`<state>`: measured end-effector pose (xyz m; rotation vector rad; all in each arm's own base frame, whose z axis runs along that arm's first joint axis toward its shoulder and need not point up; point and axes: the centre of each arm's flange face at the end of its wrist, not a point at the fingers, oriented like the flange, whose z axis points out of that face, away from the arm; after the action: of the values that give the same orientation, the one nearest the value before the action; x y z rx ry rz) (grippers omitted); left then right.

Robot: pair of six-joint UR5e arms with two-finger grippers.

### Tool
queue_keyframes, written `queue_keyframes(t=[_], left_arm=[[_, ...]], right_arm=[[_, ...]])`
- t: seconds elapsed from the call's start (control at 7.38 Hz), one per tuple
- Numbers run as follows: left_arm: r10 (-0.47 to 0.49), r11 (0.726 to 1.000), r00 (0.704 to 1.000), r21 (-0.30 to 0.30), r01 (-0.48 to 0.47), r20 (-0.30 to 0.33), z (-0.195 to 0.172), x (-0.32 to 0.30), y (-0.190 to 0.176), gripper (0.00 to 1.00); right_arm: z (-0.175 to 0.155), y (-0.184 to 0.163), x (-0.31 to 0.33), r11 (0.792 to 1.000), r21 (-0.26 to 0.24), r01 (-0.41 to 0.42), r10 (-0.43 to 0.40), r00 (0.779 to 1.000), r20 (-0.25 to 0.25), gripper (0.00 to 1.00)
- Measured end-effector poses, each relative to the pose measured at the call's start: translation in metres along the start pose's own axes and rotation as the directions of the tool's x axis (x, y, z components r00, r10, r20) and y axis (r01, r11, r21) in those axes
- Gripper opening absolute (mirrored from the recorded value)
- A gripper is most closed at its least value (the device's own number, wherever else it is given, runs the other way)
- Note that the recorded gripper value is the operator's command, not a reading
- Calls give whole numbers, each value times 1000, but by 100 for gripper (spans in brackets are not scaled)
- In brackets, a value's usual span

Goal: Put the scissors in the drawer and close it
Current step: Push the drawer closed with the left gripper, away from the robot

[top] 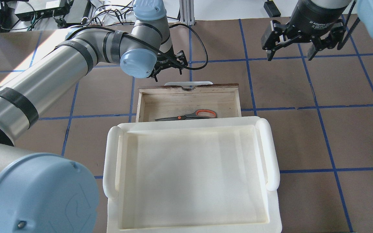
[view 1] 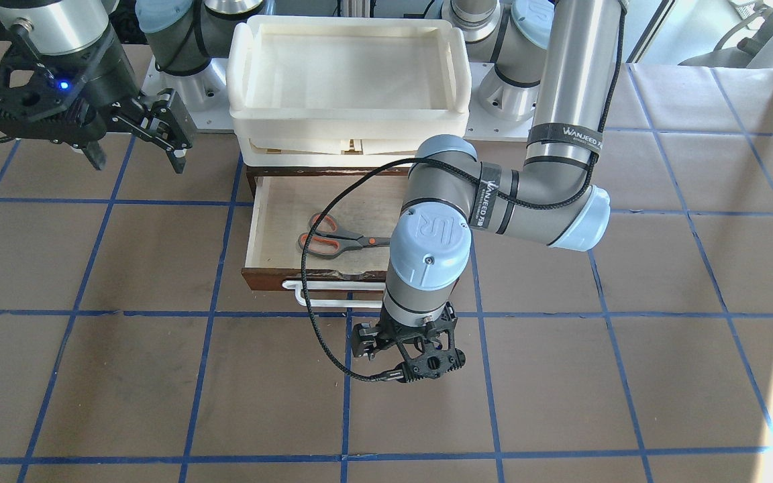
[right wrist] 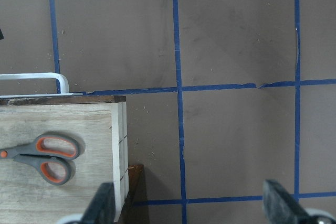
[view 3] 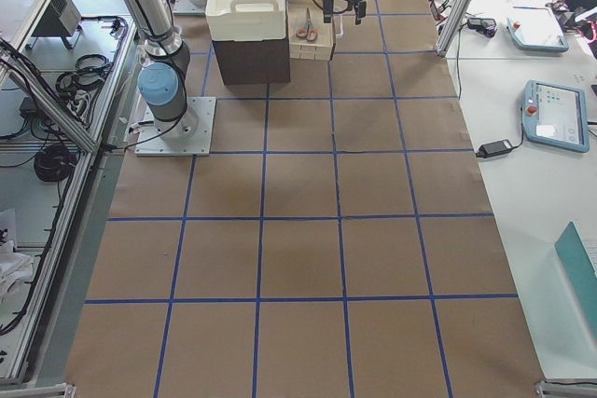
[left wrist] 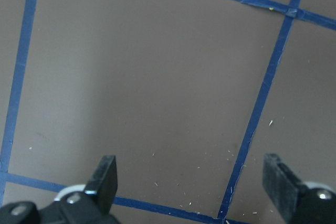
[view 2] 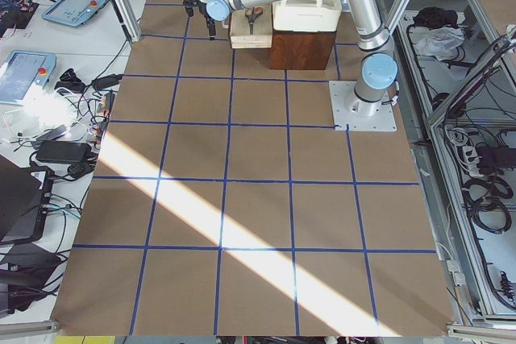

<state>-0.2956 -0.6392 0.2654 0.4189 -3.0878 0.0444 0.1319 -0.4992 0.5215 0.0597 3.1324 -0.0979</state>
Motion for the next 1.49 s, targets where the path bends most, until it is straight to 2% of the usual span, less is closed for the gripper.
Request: queue_keyframes(t=[0.41,1.49], left_arm=[[6,997,1000,-74,-5,16,-4,0,14,100],[13,979,997,-204,2,71,-30,-6,37,100]], right_arm=[[2,0,0,1000,-1,-2,2,1000,0,100],[2,0,0,1000,-3,-2,2,1000,0,100]])
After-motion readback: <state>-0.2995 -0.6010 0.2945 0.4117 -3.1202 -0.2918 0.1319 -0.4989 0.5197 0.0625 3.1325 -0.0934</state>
